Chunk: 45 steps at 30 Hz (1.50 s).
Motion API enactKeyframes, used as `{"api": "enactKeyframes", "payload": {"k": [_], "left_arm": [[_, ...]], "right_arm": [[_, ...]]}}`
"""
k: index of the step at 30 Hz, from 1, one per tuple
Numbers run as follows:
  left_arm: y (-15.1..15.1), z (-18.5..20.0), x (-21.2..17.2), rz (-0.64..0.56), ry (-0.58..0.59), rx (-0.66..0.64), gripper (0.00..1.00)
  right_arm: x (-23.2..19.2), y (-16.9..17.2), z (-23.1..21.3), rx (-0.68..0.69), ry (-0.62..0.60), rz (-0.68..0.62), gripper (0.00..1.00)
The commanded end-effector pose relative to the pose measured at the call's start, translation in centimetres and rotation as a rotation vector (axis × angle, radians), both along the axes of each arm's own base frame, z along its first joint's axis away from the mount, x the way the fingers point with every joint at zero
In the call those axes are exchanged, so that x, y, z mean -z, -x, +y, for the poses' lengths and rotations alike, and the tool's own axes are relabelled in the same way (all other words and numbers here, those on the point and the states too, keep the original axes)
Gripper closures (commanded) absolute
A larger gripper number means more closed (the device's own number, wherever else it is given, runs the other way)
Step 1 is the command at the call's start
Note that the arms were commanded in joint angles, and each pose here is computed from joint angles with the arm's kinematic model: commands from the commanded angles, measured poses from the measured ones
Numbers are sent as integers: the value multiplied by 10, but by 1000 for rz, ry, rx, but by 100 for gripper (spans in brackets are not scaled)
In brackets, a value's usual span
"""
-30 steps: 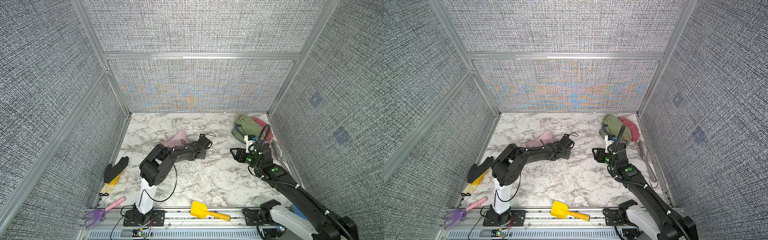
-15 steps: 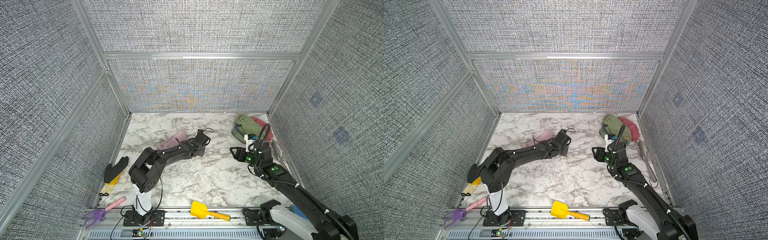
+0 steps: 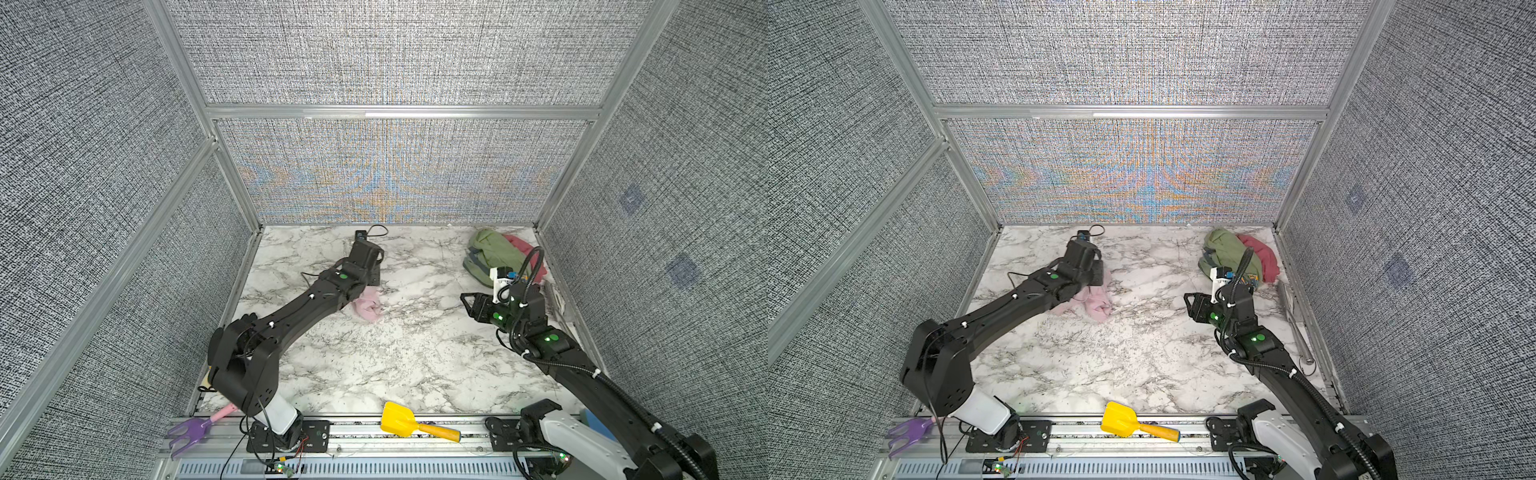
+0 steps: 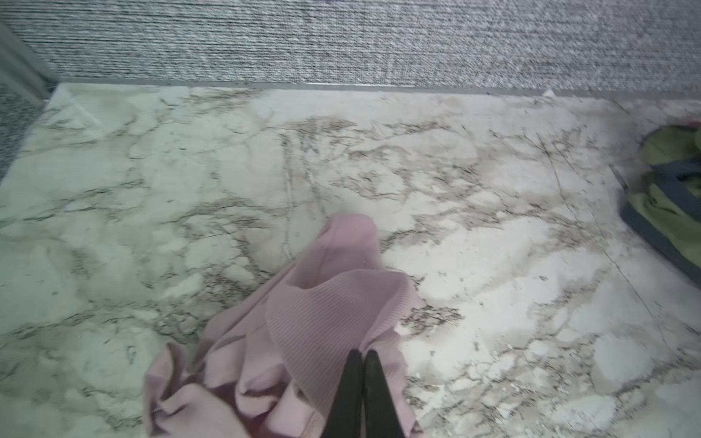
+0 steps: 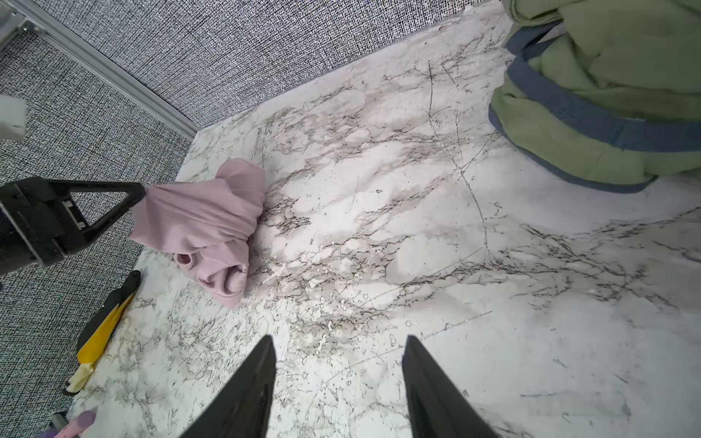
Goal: Pick out a specific cloth from the pile
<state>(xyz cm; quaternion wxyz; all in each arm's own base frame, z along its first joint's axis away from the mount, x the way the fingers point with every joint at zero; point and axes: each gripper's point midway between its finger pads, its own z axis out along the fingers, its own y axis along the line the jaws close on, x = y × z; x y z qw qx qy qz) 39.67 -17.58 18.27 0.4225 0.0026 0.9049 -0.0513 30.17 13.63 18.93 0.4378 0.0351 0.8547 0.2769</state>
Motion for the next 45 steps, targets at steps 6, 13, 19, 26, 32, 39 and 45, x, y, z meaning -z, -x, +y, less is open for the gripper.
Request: {"api": "enactKeyframes", "payload": {"k": [6,13,19,26,32,39,45], "left_arm": [[10,92,23,7,11,-202,100],[28,134,87,131,51,-314,100],[31,147,126,200,75,-358,100],[23,156,130,177,75,-390,100],[16,158,132,178,89,-394,100],[18,153,126,176,119,-377,93],[28,154,102,179,113,-371,73]], "right_arm": [[-3,-4,2,-2,1,-10,44],[-5,-9,6,-16,-1,-10,44],[-3,-10,7,-19,0,-1,44],[-1,-8,4,-11,10,4,44],[1,-10,4,-4,7,5,44],[0,-9,4,-8,10,5,44],[-7,-8,4,-10,9,-12,44]]}}
